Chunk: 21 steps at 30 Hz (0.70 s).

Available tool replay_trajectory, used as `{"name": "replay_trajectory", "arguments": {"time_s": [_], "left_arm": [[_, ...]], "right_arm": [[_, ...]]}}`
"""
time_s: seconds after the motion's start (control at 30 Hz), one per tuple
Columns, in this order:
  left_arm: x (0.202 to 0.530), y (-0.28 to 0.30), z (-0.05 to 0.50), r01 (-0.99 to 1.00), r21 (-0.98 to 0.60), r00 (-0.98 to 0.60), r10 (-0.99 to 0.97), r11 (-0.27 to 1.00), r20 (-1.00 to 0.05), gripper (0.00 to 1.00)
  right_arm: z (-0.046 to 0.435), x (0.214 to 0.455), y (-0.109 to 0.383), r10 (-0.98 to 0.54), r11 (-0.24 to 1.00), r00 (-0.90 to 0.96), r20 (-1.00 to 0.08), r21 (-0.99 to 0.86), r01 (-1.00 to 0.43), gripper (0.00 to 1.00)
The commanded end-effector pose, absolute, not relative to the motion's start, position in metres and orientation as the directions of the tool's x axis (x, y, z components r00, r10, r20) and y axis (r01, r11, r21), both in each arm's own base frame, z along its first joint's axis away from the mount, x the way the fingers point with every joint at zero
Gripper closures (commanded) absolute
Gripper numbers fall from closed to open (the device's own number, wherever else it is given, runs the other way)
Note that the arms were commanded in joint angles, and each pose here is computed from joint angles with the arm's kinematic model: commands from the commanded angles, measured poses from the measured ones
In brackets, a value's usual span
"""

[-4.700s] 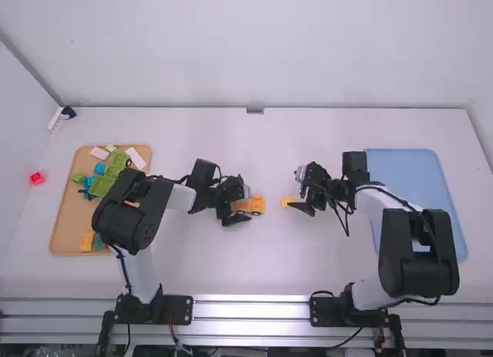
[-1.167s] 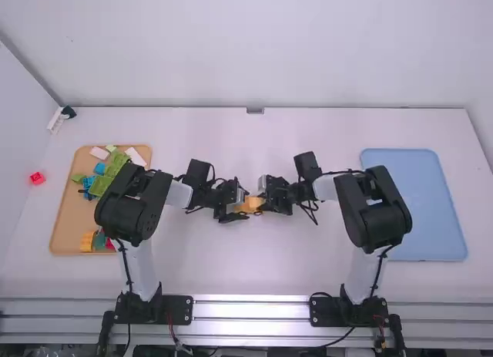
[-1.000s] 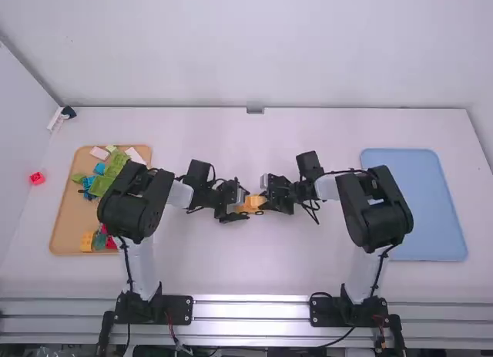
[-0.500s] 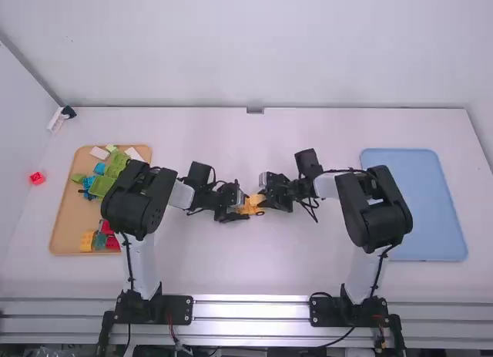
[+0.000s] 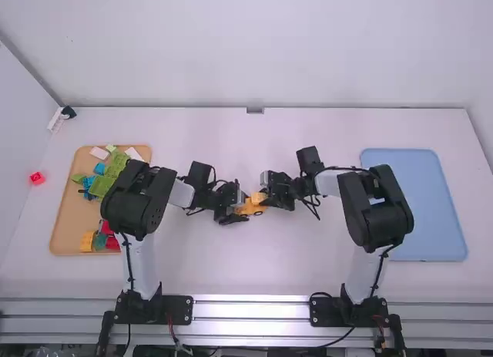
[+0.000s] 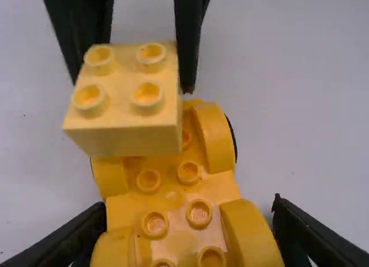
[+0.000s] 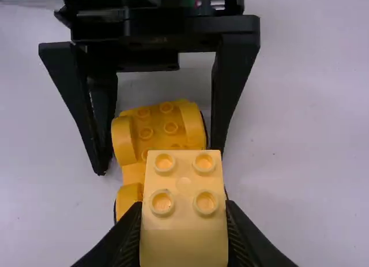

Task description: Assemble lego blocks to make yellow taxi

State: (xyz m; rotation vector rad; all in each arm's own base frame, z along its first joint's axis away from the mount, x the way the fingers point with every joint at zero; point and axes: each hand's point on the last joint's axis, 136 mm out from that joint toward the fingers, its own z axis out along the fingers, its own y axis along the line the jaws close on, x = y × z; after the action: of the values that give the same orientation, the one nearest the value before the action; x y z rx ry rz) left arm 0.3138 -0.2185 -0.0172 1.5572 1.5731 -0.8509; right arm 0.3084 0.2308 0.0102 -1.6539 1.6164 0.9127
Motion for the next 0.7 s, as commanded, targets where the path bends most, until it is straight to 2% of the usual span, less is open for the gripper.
{"name": "replay_trajectory", "arguments": {"time_s": [0.0,0.03,0.07,0.1,0.27,0.33,0.43,0.67], "left_arm": [[0.318,-0.216,-0.020,0.998,0.057,0.030,0.522,0.037,-0.853,0.24],[0.318,-0.217,-0.019,0.998,0.057,0.032,0.520,0.033,-0.853,0.24],[0.320,-0.218,-0.018,0.998,0.052,0.029,0.521,0.031,-0.853,0.17],[0.322,-0.217,-0.017,0.999,0.035,0.009,0.523,0.039,-0.852,0.15],[0.321,-0.219,-0.019,0.996,-0.036,-0.075,0.526,0.084,-0.847,0.12],[0.322,-0.216,-0.022,0.992,-0.044,-0.100,0.527,0.119,-0.844,0.07],[0.323,-0.215,-0.028,0.986,-0.033,-0.117,0.531,0.164,-0.839,0.06],[0.317,-0.222,-0.017,0.989,0.011,-0.058,0.454,0.147,-0.889,0.10]], "right_arm": [[0.017,0.321,0.230,-0.542,-0.036,0.031,-0.840,-0.014,-0.999,0.73],[0.018,0.321,0.230,-0.542,-0.035,0.030,-0.840,-0.012,-0.999,0.73],[0.018,0.321,0.229,-0.541,-0.042,0.037,-0.840,-0.017,-0.999,0.74],[0.018,0.321,0.229,-0.542,-0.046,0.042,-0.840,-0.020,-0.999,0.73],[0.019,0.322,0.229,-0.542,-0.046,0.048,-0.839,-0.027,-0.999,0.73],[0.018,0.322,0.229,-0.542,-0.046,0.048,-0.839,-0.027,-0.999,0.73],[0.018,0.322,0.229,-0.542,-0.046,0.047,-0.839,-0.027,-0.999,0.74],[0.018,0.320,0.229,-0.544,-0.046,0.042,-0.838,-0.020,-0.999,0.73]]}}
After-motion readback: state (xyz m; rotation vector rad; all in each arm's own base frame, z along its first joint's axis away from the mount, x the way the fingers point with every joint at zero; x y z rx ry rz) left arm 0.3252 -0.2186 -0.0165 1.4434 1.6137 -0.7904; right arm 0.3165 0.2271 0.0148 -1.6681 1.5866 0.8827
